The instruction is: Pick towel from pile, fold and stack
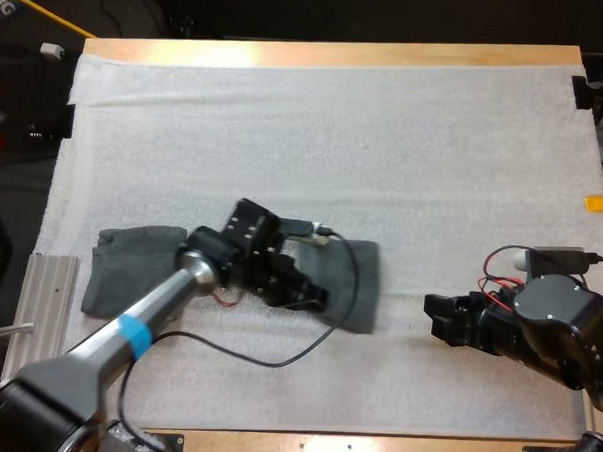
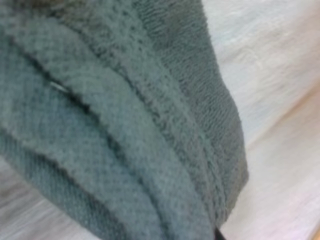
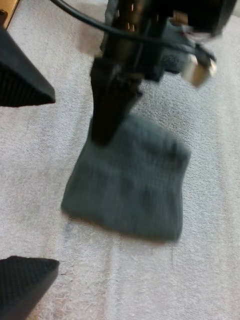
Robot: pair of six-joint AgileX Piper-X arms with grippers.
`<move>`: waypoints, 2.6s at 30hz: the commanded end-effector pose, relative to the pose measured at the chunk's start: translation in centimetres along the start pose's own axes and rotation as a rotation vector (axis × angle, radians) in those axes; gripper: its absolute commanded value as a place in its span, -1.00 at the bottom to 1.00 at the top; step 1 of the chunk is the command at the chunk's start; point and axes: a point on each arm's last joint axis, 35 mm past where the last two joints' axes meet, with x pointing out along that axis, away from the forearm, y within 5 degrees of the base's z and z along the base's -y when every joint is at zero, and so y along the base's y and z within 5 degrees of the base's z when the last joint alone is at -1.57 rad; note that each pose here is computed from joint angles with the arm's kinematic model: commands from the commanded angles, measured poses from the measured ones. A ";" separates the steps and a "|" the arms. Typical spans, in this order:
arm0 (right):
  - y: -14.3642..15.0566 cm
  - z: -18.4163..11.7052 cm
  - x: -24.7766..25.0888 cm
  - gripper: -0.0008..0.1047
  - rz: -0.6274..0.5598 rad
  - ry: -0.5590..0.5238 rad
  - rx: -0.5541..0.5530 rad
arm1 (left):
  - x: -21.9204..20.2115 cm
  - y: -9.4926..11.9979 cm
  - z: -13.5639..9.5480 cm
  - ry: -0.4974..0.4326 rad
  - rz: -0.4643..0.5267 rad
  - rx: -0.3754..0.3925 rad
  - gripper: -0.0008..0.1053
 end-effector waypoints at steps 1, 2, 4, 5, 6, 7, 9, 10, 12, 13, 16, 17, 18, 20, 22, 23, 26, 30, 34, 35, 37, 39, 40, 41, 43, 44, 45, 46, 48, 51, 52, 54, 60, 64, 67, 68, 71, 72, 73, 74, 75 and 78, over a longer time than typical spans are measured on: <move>0.0 0.1 -0.3 0.18 0.010 -0.003 0.000 | -1.2 0.3 -0.4 -0.012 0.078 0.048 -0.98; 0.0 0.1 -0.3 0.18 0.010 -0.003 0.000 | -1.9 0.5 -0.7 -0.017 0.111 0.054 -0.98; 0.0 0.1 -0.3 0.18 0.010 -0.003 0.000 | -3.8 1.3 -1.3 -0.040 0.231 0.081 -0.98; 0.0 0.1 -0.3 0.18 0.010 -0.003 0.000 | -4.4 1.6 -1.5 -0.048 0.271 0.091 -0.98; 0.0 0.1 -0.3 0.18 0.010 -0.003 0.000 | -5.1 2.0 -1.7 -0.057 0.324 0.101 -0.98; 0.0 0.1 -0.3 0.18 0.010 -0.003 0.000 | -5.9 2.3 -2.0 -0.062 0.379 0.108 -0.98; 0.0 0.1 -0.3 0.18 0.010 -0.003 0.000 | -7.0 2.8 -2.4 -0.075 0.464 0.114 -0.98; 0.0 0.1 -0.3 0.18 0.010 -0.003 0.000 | -7.6 3.2 -2.6 -0.085 0.515 0.107 -0.98; 0.0 0.1 -0.3 0.18 0.010 -0.003 0.000 | -8.4 3.6 -2.8 -0.097 0.565 0.090 -0.98; 0.0 0.1 -0.3 0.18 0.010 -0.003 0.000 | -8.8 3.9 -2.9 -0.104 0.597 0.077 -0.98; 0.0 0.1 -0.3 0.18 0.010 -0.003 0.000 | -9.6 4.6 -3.3 -0.101 0.676 0.049 -0.98; 0.0 0.1 -0.3 0.18 0.010 -0.003 0.000 | -9.7 4.7 -3.4 -0.093 0.692 0.046 -0.98; 0.0 0.1 -0.3 0.18 0.010 -0.003 0.000 | -9.8 4.8 -3.5 -0.085 0.707 0.039 -0.98; 0.0 0.1 -0.3 0.18 0.010 -0.003 0.000 | -10.0 5.0 -3.6 -0.076 0.727 0.027 -0.98; 0.0 0.1 -0.3 0.18 0.010 -0.003 0.000 | -10.4 5.0 -3.6 -0.072 0.787 0.025 -0.98; 0.0 0.1 -0.3 0.18 0.010 -0.003 0.000 | -10.5 5.0 -3.5 -0.071 0.810 0.025 -0.98; 0.0 0.1 -0.3 0.18 0.012 -0.003 0.000 | -11.0 4.9 -3.4 -0.075 0.858 0.025 -0.98; 0.0 0.1 -0.3 0.18 0.012 -0.003 0.000 | -11.5 4.7 -3.4 -0.068 0.907 0.021 -0.98; 0.1 0.1 -0.3 0.18 0.017 0.000 -0.005 | -12.1 4.8 -3.6 -0.085 0.954 0.005 -0.98; 0.1 0.1 -0.3 0.18 0.020 0.001 -0.007 | -12.3 4.9 -3.6 -0.091 0.954 -0.005 -0.98; 0.1 0.1 -0.3 0.18 0.027 0.004 -0.008 | -12.9 5.4 -3.8 -0.117 0.957 -0.044 -0.98; 0.1 0.1 -0.3 0.18 0.027 0.004 -0.011 | -13.6 5.9 -3.9 -0.140 0.949 -0.079 -0.98; 0.1 0.1 -0.3 0.18 0.027 0.004 -0.011 | -13.9 6.2 -3.8 -0.160 0.931 -0.098 -0.98; 0.1 0.1 -0.3 0.18 0.027 0.004 -0.011 | -14.0 6.4 -3.7 -0.172 0.921 -0.106 -0.98; 0.1 0.1 -0.3 0.18 0.027 0.004 -0.011 | -14.4 6.9 -3.7 -0.189 0.897 -0.132 -0.98; 0.1 0.1 -0.3 0.18 0.027 0.004 -0.011 | -14.5 7.0 -3.8 -0.191 0.895 -0.140 -0.98; 0.1 0.1 -0.3 0.18 0.027 0.004 -0.011 | -14.6 7.1 -3.8 -0.193 0.895 -0.148 -0.98; 0.1 0.1 -0.3 0.18 0.027 0.004 -0.011 | -14.7 7.2 -3.8 -0.195 0.896 -0.155 -0.98; 0.1 0.1 -0.3 0.18 0.027 0.004 -0.011 | -14.8 7.4 -3.9 -0.201 0.901 -0.164 -0.98; 0.2 0.0 -0.3 0.18 0.045 0.012 -0.011 | -14.9 7.5 -3.8 -0.203 0.921 -0.165 -0.98; 0.2 0.0 -0.3 0.18 0.056 0.016 -0.011 | -14.9 7.5 -3.8 -0.202 0.925 -0.164 -0.98; 0.3 0.0 -0.3 0.18 0.071 0.023 -0.011 | -14.9 7.5 -3.8 -0.201 0.929 -0.164 -0.98; 0.3 0.0 -0.3 0.18 0.088 0.030 -0.011 | -15.0 7.6 -3.9 -0.201 0.938 -0.165 -0.56; 0.3 0.0 -0.3 0.18 0.088 0.030 -0.011 | -15.0 7.6 -3.9 -0.202 0.948 -0.171 0.13; 0.3 0.0 -0.3 0.18 0.088 0.030 -0.011 | -15.2 7.7 -3.9 -0.208 1.007 -0.196 0.31; 0.3 0.0 -0.3 0.18 0.088 0.030 -0.011 | -15.2 7.7 -3.9 -0.208 1.031 -0.202 0.31; 0.3 0.0 -0.3 0.18 0.088 0.030 -0.011 | -15.4 7.8 -4.0 -0.210 1.093 -0.217 0.30; 0.3 0.0 -0.3 0.18 0.088 0.030 -0.011 | -15.4 7.8 -4.0 -0.216 1.090 -0.228 0.30; 0.3 0.0 -0.3 0.18 0.088 0.030 -0.011 | -15.4 7.8 -4.0 -0.223 1.081 -0.236 0.30; 0.3 0.0 -0.3 0.18 0.088 0.030 -0.011 | -15.4 7.8 -4.0 -0.227 1.068 -0.241 0.30; 0.3 0.0 -0.3 0.18 0.088 0.030 -0.011 | -15.3 7.8 -4.0 -0.230 1.037 -0.244 0.30; 0.3 0.0 -0.3 0.18 0.088 0.030 -0.013 | -14.8 7.4 -3.8 -0.236 0.872 -0.228 0.30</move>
